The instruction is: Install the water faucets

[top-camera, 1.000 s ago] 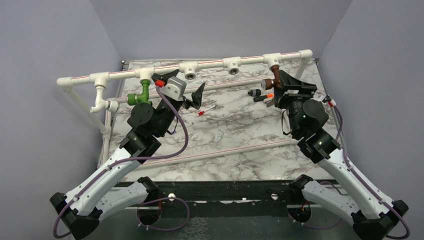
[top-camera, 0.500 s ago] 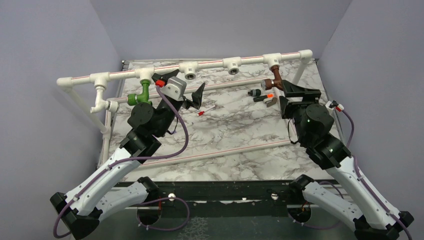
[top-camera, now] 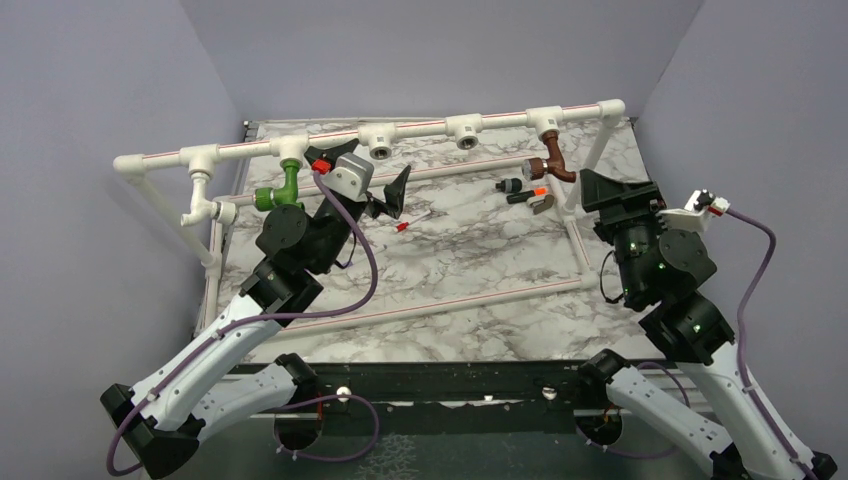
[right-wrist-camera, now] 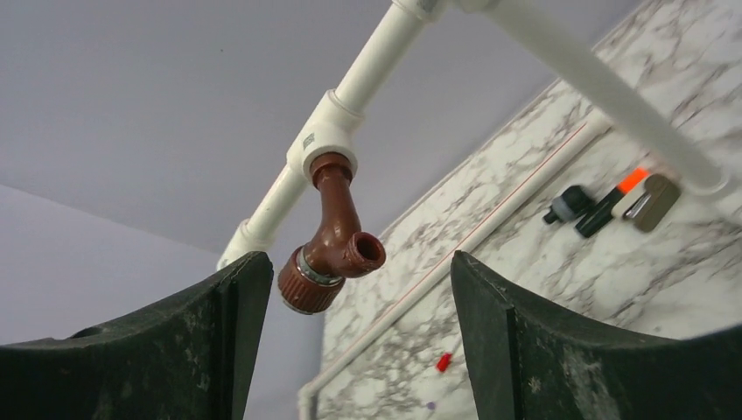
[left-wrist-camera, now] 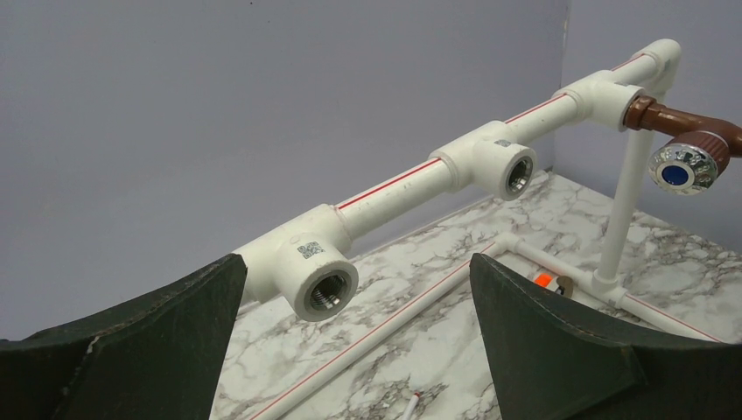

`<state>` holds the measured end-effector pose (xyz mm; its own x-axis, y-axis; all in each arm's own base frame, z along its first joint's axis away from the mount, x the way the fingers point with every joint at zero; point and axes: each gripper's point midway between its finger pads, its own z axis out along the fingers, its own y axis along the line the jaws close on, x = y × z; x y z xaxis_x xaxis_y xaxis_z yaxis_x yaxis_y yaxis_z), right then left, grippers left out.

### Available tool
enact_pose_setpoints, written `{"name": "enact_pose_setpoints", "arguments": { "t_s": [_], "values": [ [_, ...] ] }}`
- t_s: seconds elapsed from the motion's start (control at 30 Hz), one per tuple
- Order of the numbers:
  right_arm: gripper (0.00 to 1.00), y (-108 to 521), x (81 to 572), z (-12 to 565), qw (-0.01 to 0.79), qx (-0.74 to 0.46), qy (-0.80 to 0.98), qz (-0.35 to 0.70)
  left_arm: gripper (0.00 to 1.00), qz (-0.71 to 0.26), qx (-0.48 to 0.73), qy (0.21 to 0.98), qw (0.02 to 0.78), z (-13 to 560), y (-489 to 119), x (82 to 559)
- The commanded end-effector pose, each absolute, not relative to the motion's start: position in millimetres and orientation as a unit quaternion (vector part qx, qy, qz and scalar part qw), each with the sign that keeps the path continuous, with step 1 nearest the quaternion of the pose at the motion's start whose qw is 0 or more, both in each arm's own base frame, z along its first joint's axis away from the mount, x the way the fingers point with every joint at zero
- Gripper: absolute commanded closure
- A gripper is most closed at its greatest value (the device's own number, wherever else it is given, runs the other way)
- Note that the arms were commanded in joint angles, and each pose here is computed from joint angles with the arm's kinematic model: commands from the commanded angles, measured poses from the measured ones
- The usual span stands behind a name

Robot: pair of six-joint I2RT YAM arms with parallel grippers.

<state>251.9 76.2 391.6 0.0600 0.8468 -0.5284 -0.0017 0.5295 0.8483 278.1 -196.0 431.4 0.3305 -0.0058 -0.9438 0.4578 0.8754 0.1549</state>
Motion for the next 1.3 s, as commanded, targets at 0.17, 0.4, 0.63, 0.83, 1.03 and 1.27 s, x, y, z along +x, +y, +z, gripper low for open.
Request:
{"name": "enact_pose_setpoints", "arguments": {
  "t_s": [0.17, 0.4, 0.63, 0.83, 1.03, 1.27],
  "values": [
    [0.20, 58.4, 236.6, 436.2, 0.770, 0.083, 0.618, 0.134, 0.01, -0.153, 0.207, 0.552, 0.793, 433.5, -198.9, 274.4],
    [0.13, 80.9, 235.2, 435.6, 0.767, -0.159, 0.621, 0.021, 0.01, -0.155, 0.208, 0.553, 0.792, 432.5, -200.4, 274.7],
    [0.10, 109.8, 236.9, 397.9, 0.702, -0.399, 0.586, -0.065, 0.01, -0.157, 0.208, 0.553, 0.791, 432.4, -200.5, 274.7],
    [0.10, 113.2, 245.3, 384.1, 0.665, -0.501, 0.536, -0.143, 0.01, -0.157, 0.208, 0.553, 0.792, 432.8, -200.6, 274.0],
    [0.11, 108.0, 262.1, 383.9, 0.629, -0.552, 0.497, -0.232, 0.01, -0.156, 0.208, 0.551, 0.793, 433.8, -199.7, 273.2],
    [0.11, 105.9, 276.8, 402.3, 0.642, -0.543, 0.445, -0.308, 0.01, -0.157, 0.209, 0.553, 0.791, 432.0, -201.6, 274.5]
  ]
}}
